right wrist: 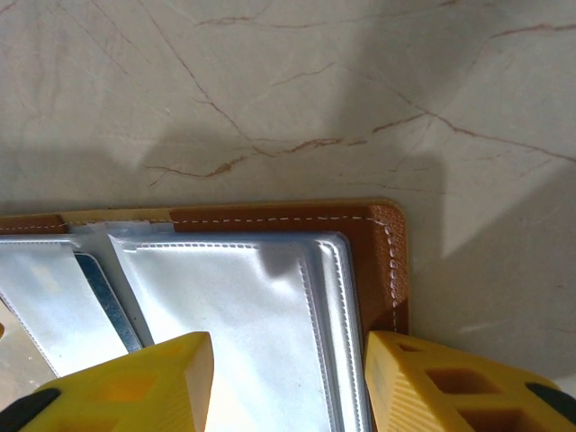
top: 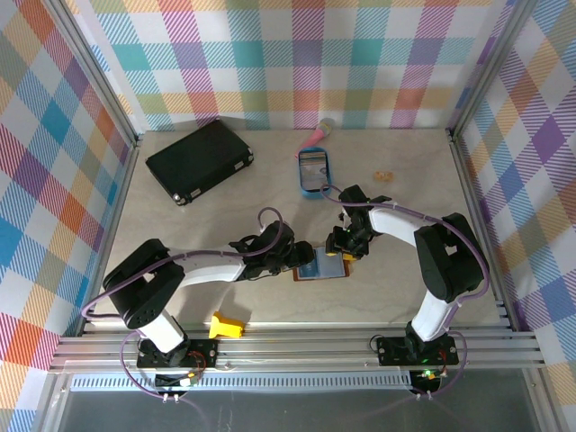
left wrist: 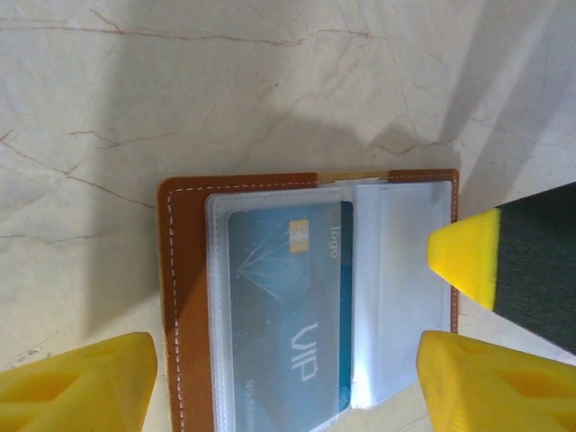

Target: Put the credit cards into the card holder

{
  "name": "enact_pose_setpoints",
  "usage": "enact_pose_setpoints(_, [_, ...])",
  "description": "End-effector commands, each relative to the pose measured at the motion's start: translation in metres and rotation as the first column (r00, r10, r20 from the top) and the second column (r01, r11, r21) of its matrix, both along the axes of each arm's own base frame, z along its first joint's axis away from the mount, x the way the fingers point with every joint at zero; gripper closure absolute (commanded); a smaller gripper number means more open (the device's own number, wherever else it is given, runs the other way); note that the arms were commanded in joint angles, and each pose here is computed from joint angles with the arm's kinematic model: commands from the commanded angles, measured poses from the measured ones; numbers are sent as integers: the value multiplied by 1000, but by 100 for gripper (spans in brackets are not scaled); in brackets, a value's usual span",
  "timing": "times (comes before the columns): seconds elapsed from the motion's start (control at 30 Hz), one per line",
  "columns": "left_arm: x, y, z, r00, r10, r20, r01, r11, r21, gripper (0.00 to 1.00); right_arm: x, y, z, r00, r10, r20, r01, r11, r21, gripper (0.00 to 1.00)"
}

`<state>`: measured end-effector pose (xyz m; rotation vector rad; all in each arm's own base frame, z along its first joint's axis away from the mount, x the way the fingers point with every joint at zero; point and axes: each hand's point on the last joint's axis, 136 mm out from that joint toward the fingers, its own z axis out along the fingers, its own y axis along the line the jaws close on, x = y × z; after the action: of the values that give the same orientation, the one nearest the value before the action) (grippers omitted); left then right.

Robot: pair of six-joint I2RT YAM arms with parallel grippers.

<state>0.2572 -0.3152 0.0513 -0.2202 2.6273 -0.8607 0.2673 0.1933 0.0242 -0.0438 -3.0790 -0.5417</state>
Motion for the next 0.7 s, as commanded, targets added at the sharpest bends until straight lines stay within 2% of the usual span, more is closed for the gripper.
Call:
enact_pose_setpoints(0.0, [1,2,-1,1000,26,-16,-25,998,49,25,-14,-1,-20,998,-1,-60,0,1000,-9,52])
enact_pose_setpoints(0.17, [1,11,-3,998,60,-26,-57,994,92,24,-15,-1,-21,998,-1,-64,0,1000,-10,52])
enact_pose_setpoints(0.67, [-1,-9,-6,999,6,-52,-4,999,36,25,-15,0,-21,998,-2,-65,2,1000,-4,52])
